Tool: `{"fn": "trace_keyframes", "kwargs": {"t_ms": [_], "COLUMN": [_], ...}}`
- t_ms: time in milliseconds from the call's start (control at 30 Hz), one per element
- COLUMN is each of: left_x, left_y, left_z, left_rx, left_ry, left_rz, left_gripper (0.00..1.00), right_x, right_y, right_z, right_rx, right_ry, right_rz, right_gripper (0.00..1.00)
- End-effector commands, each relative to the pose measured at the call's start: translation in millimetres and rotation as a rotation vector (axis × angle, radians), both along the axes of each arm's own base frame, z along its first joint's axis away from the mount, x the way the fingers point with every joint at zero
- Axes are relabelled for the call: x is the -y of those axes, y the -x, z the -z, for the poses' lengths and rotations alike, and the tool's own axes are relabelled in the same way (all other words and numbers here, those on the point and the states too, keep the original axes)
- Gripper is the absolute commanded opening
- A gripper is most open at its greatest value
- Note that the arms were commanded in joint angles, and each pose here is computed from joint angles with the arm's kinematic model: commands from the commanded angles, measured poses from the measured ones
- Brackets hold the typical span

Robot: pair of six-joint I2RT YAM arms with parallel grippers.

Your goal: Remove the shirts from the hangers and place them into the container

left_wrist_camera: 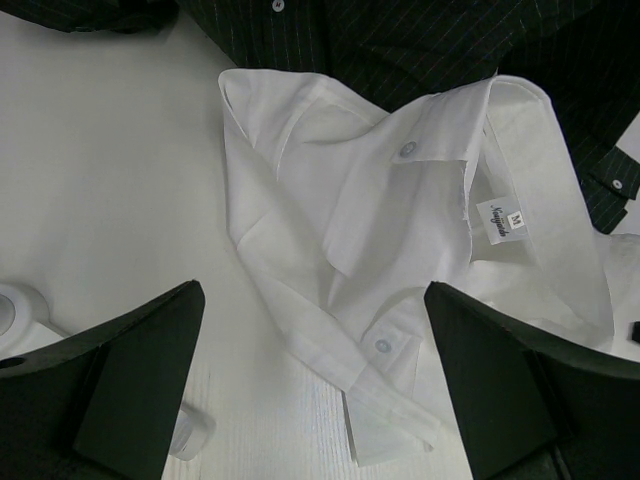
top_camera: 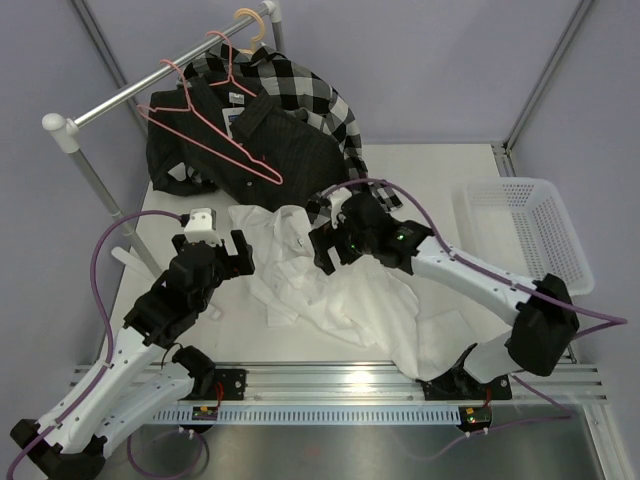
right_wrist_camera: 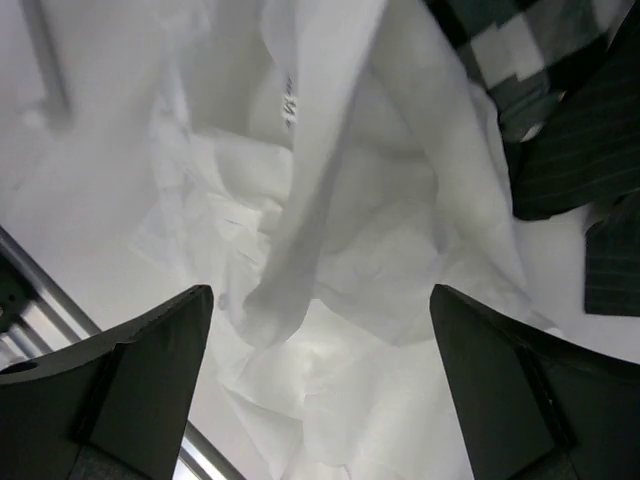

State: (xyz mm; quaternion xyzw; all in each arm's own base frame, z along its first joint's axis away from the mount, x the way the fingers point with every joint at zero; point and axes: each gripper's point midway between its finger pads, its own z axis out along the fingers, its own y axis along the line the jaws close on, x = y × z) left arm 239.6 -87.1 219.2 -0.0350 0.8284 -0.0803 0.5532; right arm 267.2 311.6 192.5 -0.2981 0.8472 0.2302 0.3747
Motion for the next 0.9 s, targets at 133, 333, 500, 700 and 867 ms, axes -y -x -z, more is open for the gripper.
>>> {"fn": "trace_keyframes", "kwargs": {"t_ms": [133, 333, 500, 700, 867], "left_x": [-3, -5, -4, -6, -7], "left_y": [-4, -3, -4, -3, -3], "left_z": [-10, -10, -10, -11, -11], "left_rx": [0.040, 0.040, 0.038, 0.043, 0.046], "left_ry": [0.011, 0.005, 0.006, 0.006, 0.008], "left_rz": [-0.024, -0.032, -0.030, -0.034, -0.037], "left_gripper": [0.99, 0.99, 0.99, 0.99, 0.99], "right_x": [-43, -43, -29, -19, -15], "right_y": [-23, -34, -34, -28, -16], "right_z": [63, 140, 166, 179, 156], "right_rx": [-0.032, -0.107, -0.161, -0.239, -0.234], "right_ry": [-0.044, 0.064, 0.153, 0.239, 0.182], "right_rz": [0.008, 0.104, 0.209, 0.278, 0.249], "right_gripper": [1.00, 0.99, 0.92, 0.38, 0.00]}}
